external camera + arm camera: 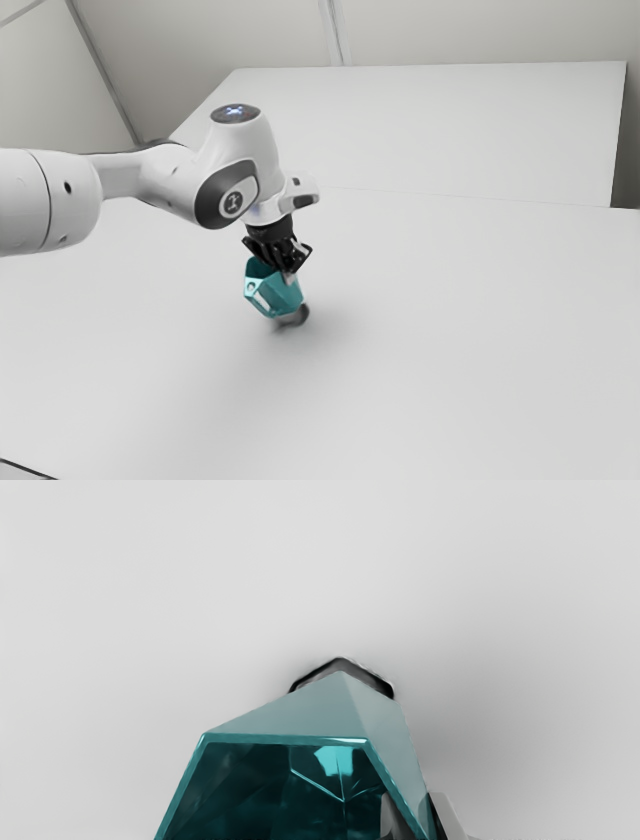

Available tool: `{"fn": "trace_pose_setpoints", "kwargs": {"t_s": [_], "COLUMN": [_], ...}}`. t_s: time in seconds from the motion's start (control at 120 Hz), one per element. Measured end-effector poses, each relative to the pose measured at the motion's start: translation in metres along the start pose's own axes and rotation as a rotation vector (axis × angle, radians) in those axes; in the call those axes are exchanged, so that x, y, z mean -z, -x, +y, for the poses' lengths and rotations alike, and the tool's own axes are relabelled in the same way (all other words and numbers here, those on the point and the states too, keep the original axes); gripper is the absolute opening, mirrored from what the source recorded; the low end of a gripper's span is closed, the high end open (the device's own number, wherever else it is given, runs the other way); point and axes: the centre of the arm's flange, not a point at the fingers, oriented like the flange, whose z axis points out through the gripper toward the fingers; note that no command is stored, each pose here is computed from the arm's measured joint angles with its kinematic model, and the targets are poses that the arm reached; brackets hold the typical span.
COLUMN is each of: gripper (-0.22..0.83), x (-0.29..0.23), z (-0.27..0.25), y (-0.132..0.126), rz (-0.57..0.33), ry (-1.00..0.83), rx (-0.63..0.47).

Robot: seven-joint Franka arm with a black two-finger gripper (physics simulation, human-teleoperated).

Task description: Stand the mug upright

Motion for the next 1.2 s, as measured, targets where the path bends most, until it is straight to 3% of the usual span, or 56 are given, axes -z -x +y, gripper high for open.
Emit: {"fn": "trace_pose_setpoints", "kwargs": {"t_s": [0.558, 0.75, 0.85, 0.942, 1.075, 1.2], "gripper": [-0.15, 0.23, 0.37, 0.46, 0.53, 0.57], "x": [-0.034, -0.038, -0.03, -0.001, 0.087, 0.143], "z": [-0.007, -0.006, -0.006, 0.0, 0.01, -0.029], "y": [-0.004, -0.004, -0.008, -0.008, -0.029, -0.037], "rz": [-0.066, -0.074, -0.059, -0.013, 0.084, 0.106], "ry": [-0.053, -0.048, -0.045, -0.039, -0.01, 0.026], "rx": [0.176, 0.205, 0.217, 0.216, 0.216, 0.271]}}
